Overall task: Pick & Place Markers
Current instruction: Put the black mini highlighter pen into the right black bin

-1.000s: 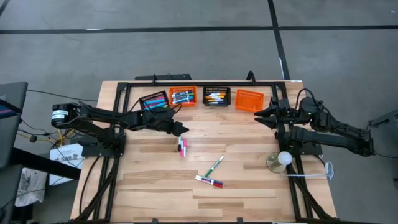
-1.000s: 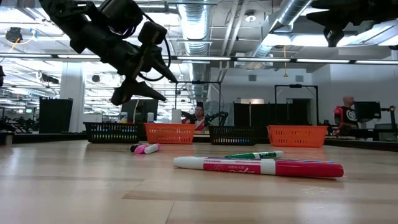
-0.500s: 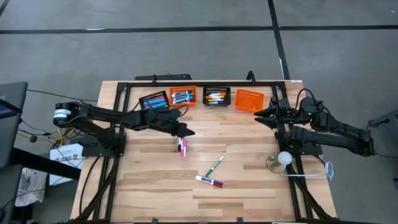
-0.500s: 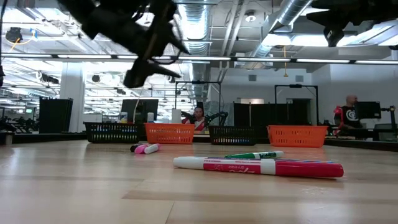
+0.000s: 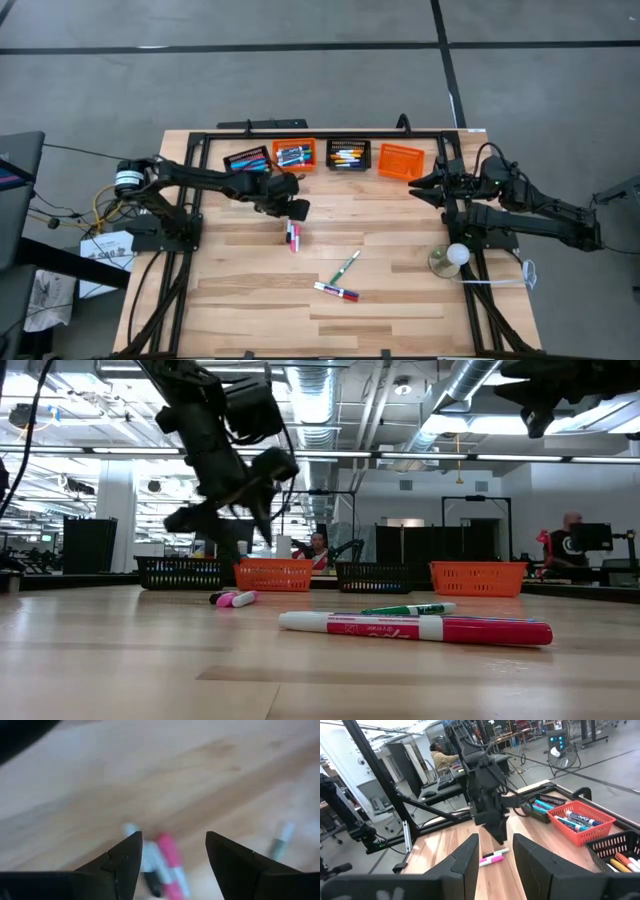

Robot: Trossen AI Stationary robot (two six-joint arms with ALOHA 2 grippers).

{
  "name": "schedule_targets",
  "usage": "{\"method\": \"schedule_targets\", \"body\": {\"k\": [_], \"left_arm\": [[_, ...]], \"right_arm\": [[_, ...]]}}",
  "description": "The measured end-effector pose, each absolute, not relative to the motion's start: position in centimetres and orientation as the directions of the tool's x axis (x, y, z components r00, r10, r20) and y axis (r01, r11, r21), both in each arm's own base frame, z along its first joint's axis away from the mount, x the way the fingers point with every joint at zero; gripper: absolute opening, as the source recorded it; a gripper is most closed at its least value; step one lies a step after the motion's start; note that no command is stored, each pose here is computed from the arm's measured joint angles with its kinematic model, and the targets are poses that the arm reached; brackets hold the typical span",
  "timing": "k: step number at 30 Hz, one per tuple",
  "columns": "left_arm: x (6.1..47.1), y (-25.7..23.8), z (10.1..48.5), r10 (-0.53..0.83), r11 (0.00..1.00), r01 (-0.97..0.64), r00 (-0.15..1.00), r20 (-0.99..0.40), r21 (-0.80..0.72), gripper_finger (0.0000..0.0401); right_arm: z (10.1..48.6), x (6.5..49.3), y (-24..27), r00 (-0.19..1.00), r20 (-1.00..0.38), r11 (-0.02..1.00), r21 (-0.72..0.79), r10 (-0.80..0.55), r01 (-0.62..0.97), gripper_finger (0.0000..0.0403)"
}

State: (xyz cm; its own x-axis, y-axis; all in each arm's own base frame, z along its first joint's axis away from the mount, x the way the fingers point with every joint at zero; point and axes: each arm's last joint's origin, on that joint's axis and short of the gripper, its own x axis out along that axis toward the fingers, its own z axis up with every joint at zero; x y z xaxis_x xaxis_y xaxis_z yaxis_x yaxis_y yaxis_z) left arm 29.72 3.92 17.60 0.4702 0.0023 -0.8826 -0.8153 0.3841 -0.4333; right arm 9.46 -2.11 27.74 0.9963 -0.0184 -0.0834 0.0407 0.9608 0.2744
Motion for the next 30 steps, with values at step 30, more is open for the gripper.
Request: {"method": "schedule_targets", "body": {"k": [30], "left_arm": [[28.6, 2.0, 13.0, 0.028, 0.273, -0.916, 0.314, -0.949, -0.295, 0.0218]], "right_arm": [[27.7, 9.5, -2.1, 0.996, -0.086, 0.960, 0.275, -0.019, 0.042, 0.0111]]}}
